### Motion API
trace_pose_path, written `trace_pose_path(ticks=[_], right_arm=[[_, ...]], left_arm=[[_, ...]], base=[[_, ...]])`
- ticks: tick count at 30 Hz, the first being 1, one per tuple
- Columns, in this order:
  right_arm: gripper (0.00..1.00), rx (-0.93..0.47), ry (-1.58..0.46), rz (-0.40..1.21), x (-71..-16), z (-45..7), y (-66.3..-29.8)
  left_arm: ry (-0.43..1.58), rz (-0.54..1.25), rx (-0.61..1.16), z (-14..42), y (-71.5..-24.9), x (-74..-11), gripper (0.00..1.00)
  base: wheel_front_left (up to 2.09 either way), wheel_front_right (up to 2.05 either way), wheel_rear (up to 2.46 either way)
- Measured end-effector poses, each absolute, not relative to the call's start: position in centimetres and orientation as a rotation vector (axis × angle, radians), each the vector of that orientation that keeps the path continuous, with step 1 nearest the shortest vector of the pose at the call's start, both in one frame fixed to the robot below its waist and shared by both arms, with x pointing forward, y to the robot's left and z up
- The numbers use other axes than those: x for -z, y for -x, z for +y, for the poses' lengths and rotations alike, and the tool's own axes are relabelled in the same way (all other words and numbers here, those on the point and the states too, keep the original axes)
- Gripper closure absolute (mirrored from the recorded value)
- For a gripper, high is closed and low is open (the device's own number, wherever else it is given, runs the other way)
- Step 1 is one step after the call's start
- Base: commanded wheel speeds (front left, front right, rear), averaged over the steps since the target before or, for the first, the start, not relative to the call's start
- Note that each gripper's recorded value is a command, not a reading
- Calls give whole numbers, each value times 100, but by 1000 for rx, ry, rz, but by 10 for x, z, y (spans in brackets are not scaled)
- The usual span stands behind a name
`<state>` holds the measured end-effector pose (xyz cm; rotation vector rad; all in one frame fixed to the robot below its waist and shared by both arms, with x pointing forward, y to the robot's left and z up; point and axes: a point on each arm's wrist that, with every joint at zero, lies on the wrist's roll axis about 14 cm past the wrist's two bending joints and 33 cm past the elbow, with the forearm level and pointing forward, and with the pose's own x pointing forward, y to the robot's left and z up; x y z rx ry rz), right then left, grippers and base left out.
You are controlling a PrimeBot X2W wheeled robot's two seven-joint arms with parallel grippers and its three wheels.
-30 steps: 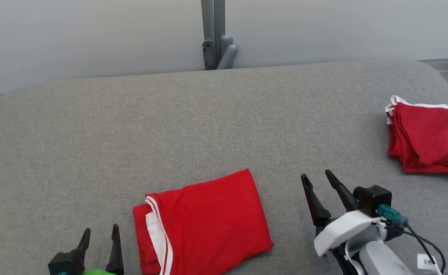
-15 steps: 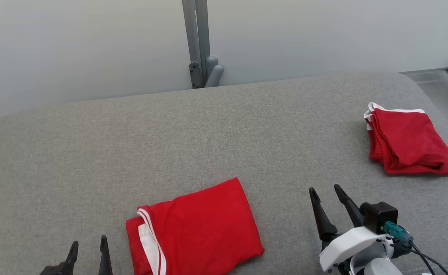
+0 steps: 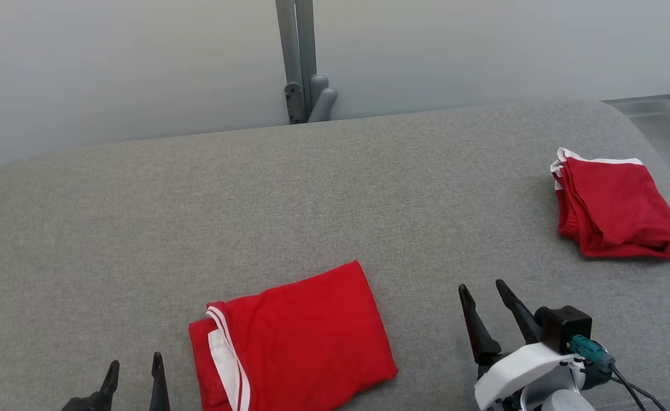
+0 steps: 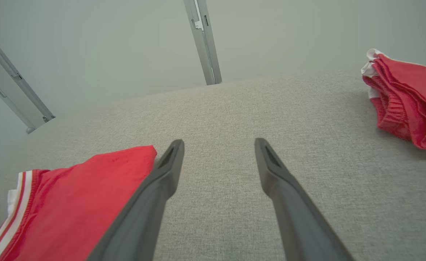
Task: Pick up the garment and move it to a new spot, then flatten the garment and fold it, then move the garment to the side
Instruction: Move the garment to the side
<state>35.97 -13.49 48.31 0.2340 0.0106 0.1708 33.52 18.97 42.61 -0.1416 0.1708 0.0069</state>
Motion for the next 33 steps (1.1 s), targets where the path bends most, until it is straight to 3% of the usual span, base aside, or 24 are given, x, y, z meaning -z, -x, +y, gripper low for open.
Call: trace_pose_path(ticks=[10,22,29,30,31,32,33], right_arm=[[0,-303,-279,102,-462,-87,-368],[0,-433,-324,287,-422,-26,-412],[0,-490,-347,423,-388,1,-404],[5,-505,-353,429,-387,7,-403],[33,-515,-363,432,-388,11,-402],[100,-522,-367,437,-387,13,-401],[100,-527,-369,435,-388,15,-401]], left_arm=[[157,211,-26,193,-328,-414,0],[151,230,-153,231,-313,-408,0],[152,254,-224,249,-298,-401,0],[153,257,-229,250,-297,-400,0],[154,259,-232,251,-297,-400,0],[156,259,-231,250,-298,-400,0],[157,259,-227,249,-299,-400,0]], base=[[0,0,0],[0,0,0],[0,0,0],[0,0,0],[0,0,0],[0,0,0],[0,0,0]])
